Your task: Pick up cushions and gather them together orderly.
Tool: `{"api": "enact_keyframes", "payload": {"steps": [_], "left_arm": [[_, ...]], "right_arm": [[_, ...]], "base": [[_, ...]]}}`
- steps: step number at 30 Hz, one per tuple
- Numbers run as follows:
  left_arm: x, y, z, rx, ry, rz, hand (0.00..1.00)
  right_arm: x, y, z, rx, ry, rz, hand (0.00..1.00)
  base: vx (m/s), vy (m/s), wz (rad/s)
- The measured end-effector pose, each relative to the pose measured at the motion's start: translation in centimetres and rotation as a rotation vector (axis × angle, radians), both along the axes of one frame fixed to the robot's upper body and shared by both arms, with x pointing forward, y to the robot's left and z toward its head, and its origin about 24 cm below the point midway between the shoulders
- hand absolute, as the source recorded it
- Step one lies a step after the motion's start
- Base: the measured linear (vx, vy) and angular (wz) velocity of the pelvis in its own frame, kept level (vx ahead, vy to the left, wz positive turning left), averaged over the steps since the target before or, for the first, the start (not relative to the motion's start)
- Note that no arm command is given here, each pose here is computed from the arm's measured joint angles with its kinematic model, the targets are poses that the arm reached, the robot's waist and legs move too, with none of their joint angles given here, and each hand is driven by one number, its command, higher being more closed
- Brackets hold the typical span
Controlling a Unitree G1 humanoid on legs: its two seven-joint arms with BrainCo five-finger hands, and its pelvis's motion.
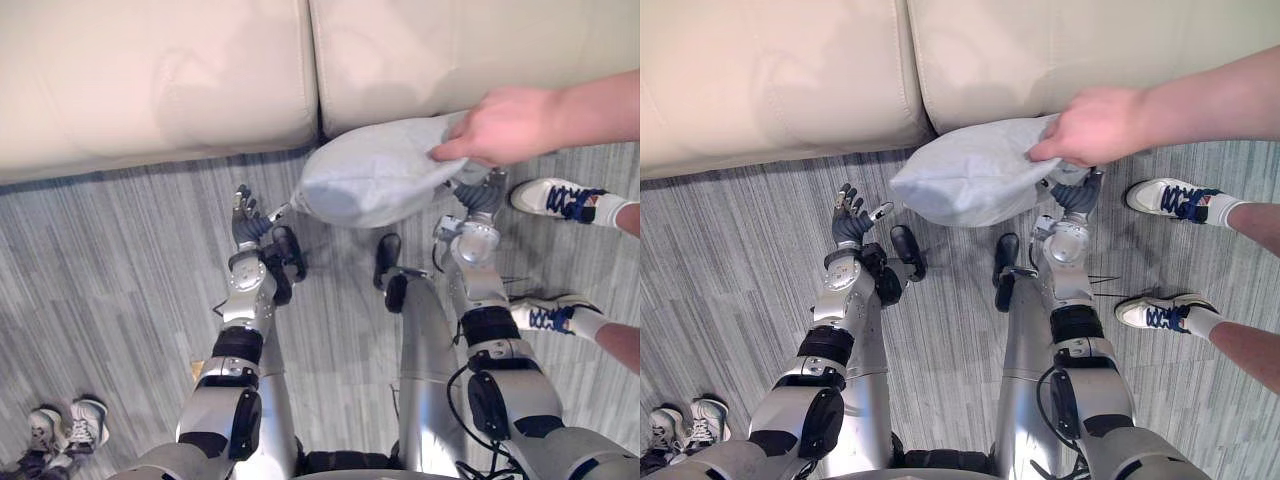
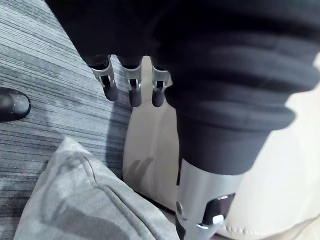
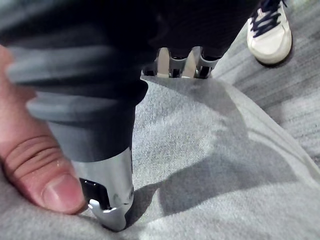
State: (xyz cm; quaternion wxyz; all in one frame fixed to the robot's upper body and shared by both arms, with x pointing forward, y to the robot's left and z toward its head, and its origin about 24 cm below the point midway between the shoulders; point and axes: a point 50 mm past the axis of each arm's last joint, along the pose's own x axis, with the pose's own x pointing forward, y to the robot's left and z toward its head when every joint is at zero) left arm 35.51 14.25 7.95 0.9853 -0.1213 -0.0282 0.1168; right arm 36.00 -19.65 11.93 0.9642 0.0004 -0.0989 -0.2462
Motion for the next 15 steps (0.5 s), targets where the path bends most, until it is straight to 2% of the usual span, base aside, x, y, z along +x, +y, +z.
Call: {"api": "enact_keyframes", "payload": {"steps": [6,11,15], "left_arm": [[-2.0,-0.9,-2.3,0.058,0.044,-0.056,0.0],[-5.7,-0.6,-7.6,0.086,0.208,-0.088,0.0],[-9.0,0.1,-11.5,0.09,0.349,-0.112,0.0]], "right_arm": [[-2.7,-0.5,-5.9,0.011,0.186,0.009,0.0],[-7.1,2.3,-12.8,0.024,0.41,0.165,0.0],[-11.7,2.3,-17.5,0.091,0.598,0.179,0.0]], "base": [[0.0,-0.086,0.03],[0.11,-0.043,0.06],[0.19,-0.016,0.24]]}}
